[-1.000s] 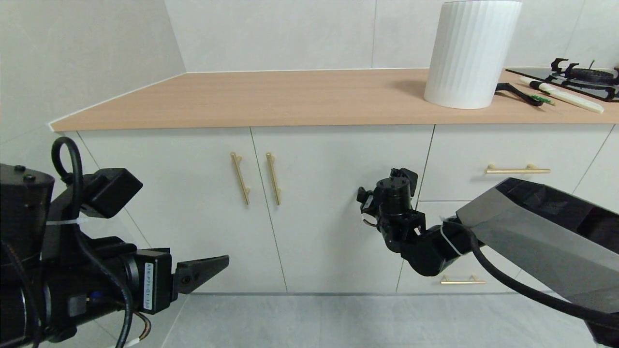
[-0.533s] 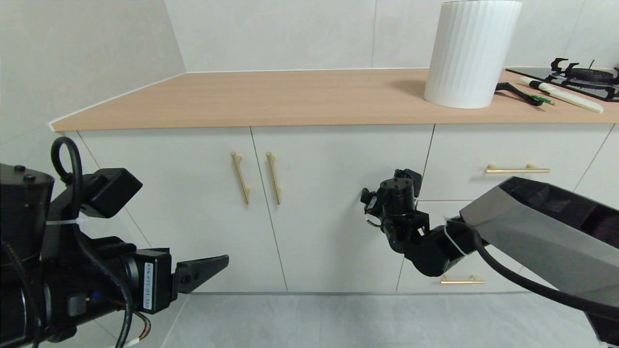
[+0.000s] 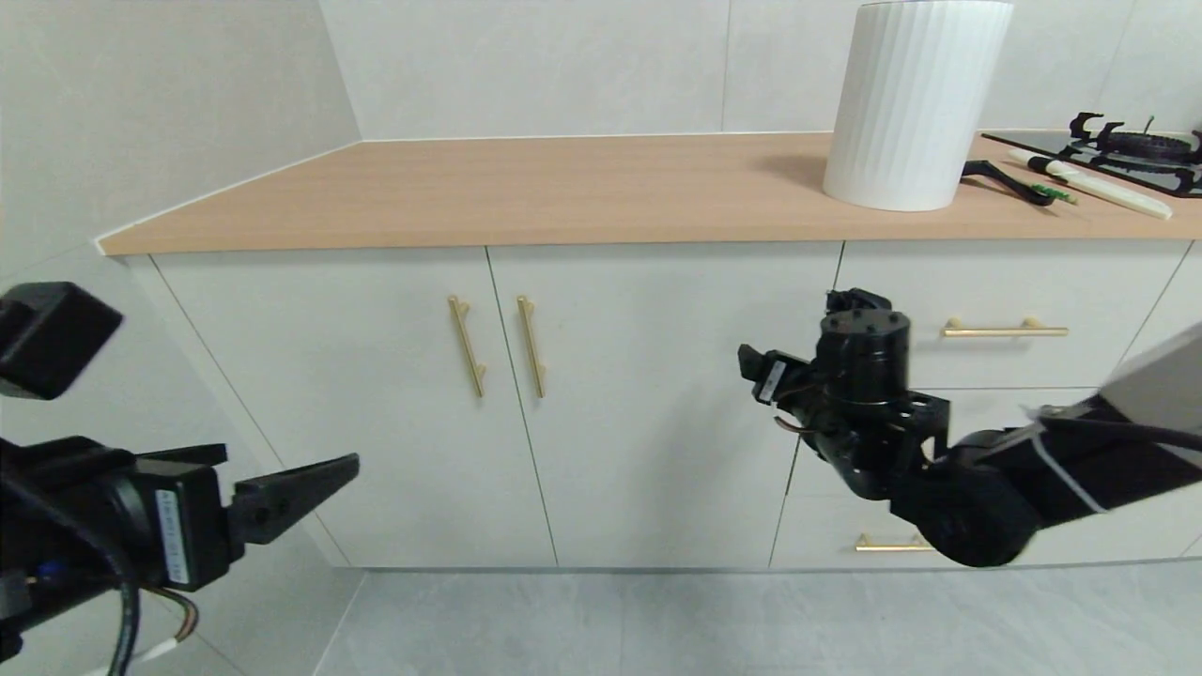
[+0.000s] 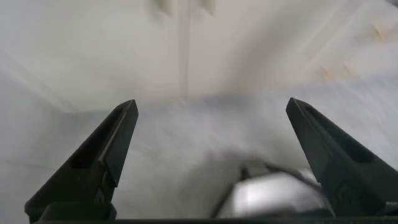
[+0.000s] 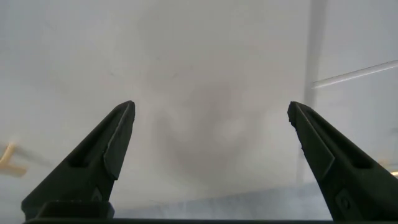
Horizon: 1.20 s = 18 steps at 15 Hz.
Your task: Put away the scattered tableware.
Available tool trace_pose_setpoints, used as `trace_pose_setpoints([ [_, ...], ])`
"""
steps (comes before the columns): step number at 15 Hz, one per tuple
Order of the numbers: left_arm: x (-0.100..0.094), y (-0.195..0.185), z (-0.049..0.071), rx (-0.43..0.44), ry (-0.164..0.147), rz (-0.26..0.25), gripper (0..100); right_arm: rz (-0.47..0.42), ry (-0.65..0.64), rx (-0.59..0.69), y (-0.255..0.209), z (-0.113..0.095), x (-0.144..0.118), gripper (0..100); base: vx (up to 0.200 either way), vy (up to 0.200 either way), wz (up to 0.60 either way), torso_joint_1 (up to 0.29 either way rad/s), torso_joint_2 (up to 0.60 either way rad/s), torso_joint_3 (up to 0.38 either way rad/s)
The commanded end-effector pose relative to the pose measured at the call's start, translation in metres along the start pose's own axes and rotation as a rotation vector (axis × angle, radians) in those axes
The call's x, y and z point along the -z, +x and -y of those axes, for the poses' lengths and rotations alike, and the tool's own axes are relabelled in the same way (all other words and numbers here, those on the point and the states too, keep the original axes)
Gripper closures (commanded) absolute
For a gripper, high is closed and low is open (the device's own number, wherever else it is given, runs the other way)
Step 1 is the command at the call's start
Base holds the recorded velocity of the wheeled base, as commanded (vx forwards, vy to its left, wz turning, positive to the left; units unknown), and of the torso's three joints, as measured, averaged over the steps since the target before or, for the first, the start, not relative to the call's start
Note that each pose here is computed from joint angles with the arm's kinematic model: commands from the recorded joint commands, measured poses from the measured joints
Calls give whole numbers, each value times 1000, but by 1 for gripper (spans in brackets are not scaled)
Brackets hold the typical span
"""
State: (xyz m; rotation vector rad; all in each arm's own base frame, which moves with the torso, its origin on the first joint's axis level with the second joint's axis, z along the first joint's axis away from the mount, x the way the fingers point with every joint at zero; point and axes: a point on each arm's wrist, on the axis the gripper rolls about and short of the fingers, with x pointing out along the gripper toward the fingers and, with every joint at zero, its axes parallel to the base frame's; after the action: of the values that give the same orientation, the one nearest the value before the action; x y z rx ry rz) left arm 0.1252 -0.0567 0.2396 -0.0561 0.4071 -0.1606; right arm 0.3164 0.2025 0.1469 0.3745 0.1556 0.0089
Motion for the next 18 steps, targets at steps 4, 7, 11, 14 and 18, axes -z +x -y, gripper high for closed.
trace_pose_setpoints([
  [4,45,-75,-37,-117,-10,188,0,148,-84,-3,-159,94,-63,0,0,0,0,0,0,0],
  [7,90,-117,-51,-172,53,259,0,265,-153,23,-233,146,-63,0,0,0,0,0,0,0],
  [11,130,-143,-59,-243,66,279,0,363,-241,182,-305,195,-43,0,0,0,0,0,0,0],
  [14,149,-146,-58,-299,77,316,0,419,-344,277,-345,217,-14,0,0,0,0,0,0,0],
  [18,156,-141,-57,-399,-25,313,0,381,-361,443,-337,221,3,0,0,0,0,0,0,0],
])
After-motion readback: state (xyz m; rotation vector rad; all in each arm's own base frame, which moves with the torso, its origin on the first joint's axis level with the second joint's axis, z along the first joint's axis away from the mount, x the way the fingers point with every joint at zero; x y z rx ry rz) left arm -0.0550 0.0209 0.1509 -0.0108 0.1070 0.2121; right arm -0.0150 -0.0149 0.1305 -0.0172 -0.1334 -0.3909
